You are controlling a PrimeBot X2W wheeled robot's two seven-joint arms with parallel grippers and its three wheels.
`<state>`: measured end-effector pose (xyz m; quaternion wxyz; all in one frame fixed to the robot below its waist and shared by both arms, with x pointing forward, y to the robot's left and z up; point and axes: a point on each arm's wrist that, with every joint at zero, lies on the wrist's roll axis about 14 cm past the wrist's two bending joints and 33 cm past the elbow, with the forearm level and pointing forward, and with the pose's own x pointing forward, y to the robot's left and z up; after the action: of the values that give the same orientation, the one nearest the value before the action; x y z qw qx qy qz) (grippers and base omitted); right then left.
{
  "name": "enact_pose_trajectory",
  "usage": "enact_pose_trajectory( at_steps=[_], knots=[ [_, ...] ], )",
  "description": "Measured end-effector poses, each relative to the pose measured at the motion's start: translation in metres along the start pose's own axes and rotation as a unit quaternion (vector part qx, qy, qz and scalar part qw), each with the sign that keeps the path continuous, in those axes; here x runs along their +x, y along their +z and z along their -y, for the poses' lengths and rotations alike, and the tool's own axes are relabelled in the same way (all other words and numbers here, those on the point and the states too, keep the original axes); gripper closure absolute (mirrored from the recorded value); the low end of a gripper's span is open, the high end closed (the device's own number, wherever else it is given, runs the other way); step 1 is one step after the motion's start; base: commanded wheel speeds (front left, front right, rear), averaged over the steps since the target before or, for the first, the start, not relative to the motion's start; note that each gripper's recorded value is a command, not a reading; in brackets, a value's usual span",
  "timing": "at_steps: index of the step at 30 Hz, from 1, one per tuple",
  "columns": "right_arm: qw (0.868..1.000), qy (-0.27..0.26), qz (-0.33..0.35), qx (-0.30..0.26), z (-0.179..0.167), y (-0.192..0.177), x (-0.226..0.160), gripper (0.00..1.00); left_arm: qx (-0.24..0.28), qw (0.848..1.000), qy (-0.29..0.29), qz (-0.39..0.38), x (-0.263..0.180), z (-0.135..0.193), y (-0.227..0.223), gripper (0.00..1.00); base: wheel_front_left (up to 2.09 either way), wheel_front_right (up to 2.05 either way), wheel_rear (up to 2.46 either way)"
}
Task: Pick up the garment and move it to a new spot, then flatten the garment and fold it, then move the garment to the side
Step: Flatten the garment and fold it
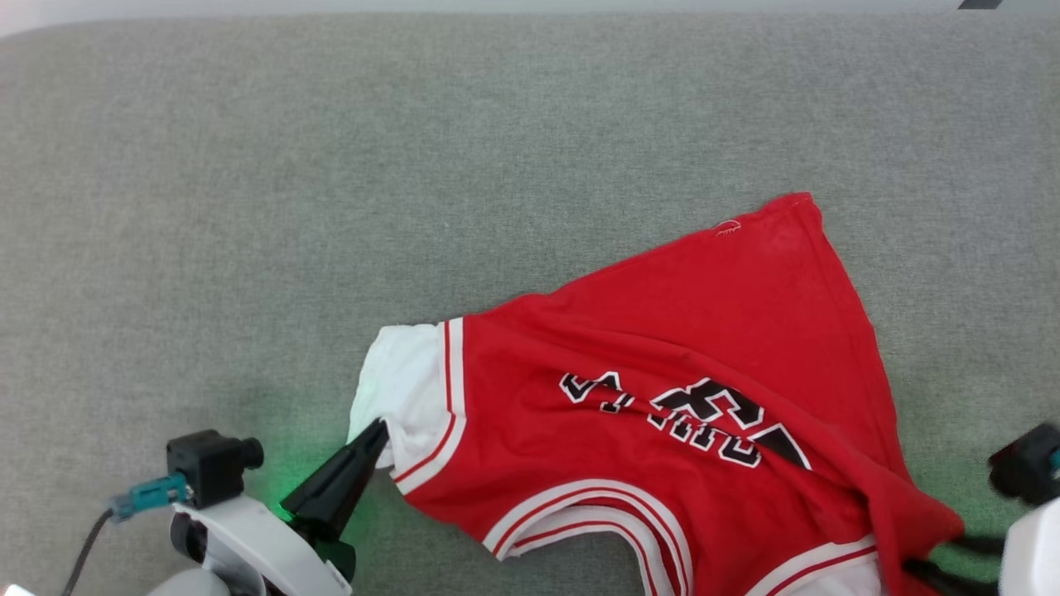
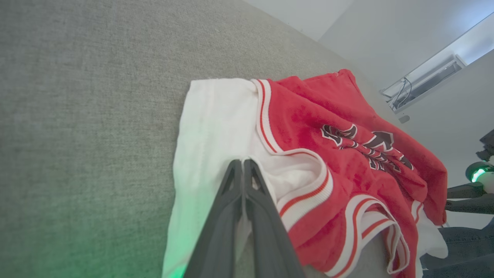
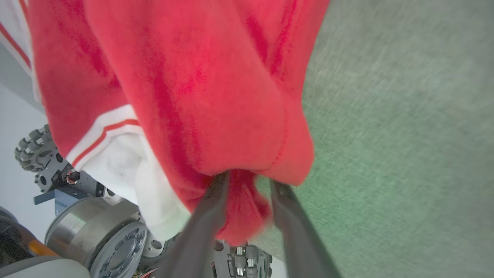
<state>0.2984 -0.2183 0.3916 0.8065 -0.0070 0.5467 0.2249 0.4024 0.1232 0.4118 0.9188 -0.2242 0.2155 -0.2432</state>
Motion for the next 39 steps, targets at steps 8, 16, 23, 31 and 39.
enact_pose_trajectory(
  at_steps=[8, 16, 23, 31, 39],
  knots=[
    [0.992, -0.053, 0.107, -0.027, 0.02, 0.067, -0.055, 0.0, -0.008, 1.0, -0.001, 0.015, 0.002, 0.004, 0.005, 1.0, 0.0, 0.0, 0.0],
    [0.962, -0.117, 0.229, -0.087, 0.041, 0.17, -0.081, 0.0, -0.018, 0.999, 0.007, 0.027, 0.004, 0.001, 0.005, 1.0, 0.0, 0.0, 0.0],
    [0.967, -0.1, 0.213, -0.095, 0.035, 0.223, -0.015, 0.0, -0.027, 0.999, 0.018, 0.035, 0.007, -0.007, 0.004, 1.0, 0.0, 0.0, 0.0],
    [0.986, -0.104, 0.081, -0.099, 0.052, 0.206, 0.059, 0.0, -0.037, 0.998, 0.027, 0.038, 0.014, -0.014, 0.001, 1.0, 0.0, 0.0, 0.0],
    [0.992, -0.071, 0.064, -0.087, 0.049, 0.203, 0.077, 1.0, -0.041, 0.998, 0.034, 0.029, 0.017, -0.019, -0.006, 1.0, 0.0, 0.0, 0.0]
  ],
)
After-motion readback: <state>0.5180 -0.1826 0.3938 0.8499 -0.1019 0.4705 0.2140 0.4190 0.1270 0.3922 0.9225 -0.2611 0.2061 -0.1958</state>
